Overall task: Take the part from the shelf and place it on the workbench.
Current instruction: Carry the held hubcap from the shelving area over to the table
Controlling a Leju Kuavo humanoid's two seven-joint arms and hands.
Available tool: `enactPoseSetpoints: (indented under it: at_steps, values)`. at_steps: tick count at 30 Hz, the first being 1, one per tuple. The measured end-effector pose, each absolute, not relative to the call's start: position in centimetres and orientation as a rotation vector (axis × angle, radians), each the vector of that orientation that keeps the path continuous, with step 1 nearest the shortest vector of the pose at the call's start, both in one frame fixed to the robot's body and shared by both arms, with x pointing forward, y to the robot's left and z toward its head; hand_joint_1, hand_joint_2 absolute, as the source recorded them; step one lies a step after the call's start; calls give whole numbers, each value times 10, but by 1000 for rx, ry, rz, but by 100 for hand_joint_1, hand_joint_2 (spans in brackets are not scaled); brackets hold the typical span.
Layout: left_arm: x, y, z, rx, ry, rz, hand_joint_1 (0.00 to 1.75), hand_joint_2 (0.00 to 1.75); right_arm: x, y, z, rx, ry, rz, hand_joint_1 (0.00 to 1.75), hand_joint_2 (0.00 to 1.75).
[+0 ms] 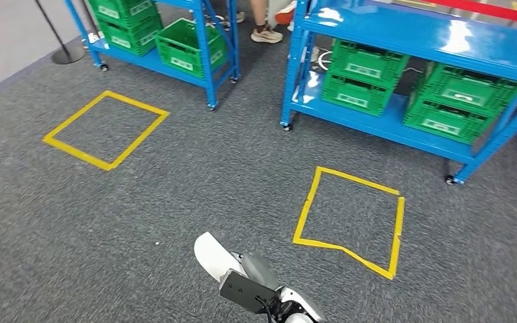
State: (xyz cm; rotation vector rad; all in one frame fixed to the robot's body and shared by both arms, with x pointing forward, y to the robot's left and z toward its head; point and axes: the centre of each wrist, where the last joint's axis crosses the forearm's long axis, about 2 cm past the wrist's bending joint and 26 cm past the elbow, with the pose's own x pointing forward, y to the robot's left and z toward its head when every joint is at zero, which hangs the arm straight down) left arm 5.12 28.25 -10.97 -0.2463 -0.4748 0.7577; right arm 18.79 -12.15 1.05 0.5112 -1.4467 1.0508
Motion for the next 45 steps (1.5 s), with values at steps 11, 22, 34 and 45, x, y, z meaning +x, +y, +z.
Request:
enactPoseSetpoints:
  at_steps: [11, 22, 34, 45]
  values:
    - [54, 282, -109, -266, -444, 725, 0, 0, 193, -112, 17, 457, -1492, 1096, 175, 175]
    - [60, 289, -109, -268, -461, 707, 0, 0, 182, -111, 11, 477, -1472, 1103, 175, 175]
    - [51, 288, -110, -237, -462, 729, 0, 0, 185, -108, 14, 455, -1471, 1156, 175, 175]
    - [52, 288, -110, -256, -429, 693, 0, 0, 183, -110, 13, 450, -1473, 1143, 175, 175]
